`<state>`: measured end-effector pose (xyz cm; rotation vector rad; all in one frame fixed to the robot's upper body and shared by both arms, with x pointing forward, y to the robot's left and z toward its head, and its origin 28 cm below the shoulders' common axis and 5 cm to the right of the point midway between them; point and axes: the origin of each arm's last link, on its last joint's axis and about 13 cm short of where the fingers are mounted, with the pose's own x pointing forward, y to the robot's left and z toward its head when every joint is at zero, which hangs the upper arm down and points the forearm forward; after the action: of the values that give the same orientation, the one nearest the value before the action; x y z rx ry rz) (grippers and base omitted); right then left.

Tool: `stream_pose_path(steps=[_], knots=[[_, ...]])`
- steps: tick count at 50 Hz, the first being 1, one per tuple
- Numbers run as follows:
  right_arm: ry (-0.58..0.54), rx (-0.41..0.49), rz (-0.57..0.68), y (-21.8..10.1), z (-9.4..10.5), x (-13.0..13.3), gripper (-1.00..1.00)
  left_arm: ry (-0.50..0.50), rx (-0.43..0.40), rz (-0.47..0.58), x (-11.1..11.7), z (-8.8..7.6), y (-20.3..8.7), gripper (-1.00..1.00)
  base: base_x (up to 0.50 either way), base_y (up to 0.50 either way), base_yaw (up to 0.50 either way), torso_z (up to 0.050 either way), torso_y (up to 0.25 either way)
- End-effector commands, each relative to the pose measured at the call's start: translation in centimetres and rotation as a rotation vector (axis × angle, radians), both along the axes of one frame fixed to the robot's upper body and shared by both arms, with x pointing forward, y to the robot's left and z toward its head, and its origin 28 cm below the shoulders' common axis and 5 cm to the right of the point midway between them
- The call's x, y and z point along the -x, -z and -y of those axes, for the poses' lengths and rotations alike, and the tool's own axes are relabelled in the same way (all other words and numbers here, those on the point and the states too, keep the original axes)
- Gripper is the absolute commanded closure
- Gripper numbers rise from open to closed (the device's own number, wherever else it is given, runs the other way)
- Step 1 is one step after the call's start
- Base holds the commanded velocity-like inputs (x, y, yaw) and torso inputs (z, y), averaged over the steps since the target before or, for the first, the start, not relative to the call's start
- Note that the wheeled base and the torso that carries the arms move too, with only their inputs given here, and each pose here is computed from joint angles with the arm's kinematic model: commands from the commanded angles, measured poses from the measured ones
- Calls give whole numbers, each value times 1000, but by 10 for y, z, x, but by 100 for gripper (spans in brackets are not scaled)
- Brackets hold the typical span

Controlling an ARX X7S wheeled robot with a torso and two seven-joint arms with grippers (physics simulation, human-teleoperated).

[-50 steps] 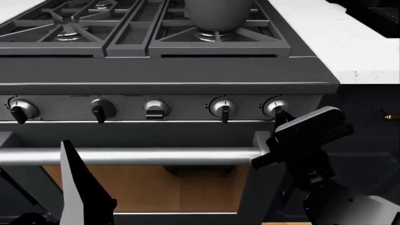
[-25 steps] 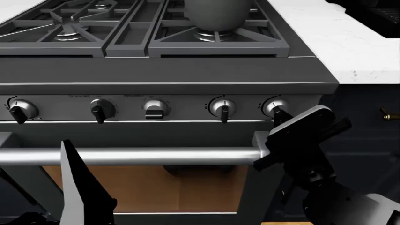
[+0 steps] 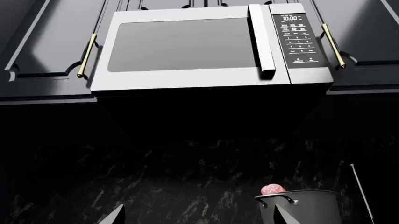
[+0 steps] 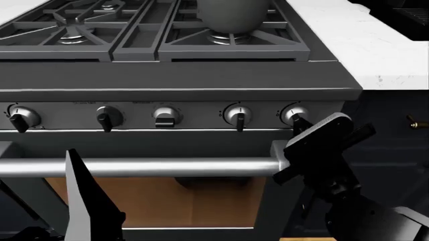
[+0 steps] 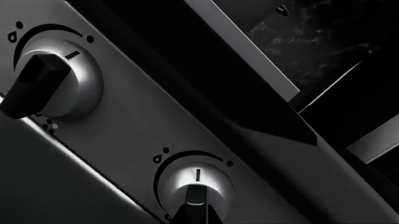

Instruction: Frozen meat rests on a plate on the counter. Retrieve the meat and place it in a pot on a burner. Then turn the burner on.

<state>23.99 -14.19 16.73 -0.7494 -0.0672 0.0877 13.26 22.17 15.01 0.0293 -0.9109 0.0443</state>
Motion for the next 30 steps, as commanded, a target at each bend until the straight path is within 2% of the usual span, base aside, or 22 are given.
stream_pose_path(steps=[1, 2, 3, 14, 30], knots=[[-126, -96, -188, 15, -13, 9, 100, 0, 1, 0, 0, 0, 0, -100, 0, 0, 0, 0, 0], [-127, -97, -189, 14, -13, 9, 100, 0, 1, 0, 0, 0, 0, -100, 0, 0, 0, 0, 0], [-130, -98, -193, 15, -13, 10, -100, 0, 1, 0, 0, 0, 0, -100, 0, 0, 0, 0, 0], [-122, -124, -182, 8, -10, 13, -100, 1, 1, -2, -1, 0, 0, -100, 0, 0, 0, 0, -1], [-100, -151, -103, -7, -8, 20, -100, 3, 1, -3, 0, 0, 1, -100, 0, 0, 0, 0, 0]])
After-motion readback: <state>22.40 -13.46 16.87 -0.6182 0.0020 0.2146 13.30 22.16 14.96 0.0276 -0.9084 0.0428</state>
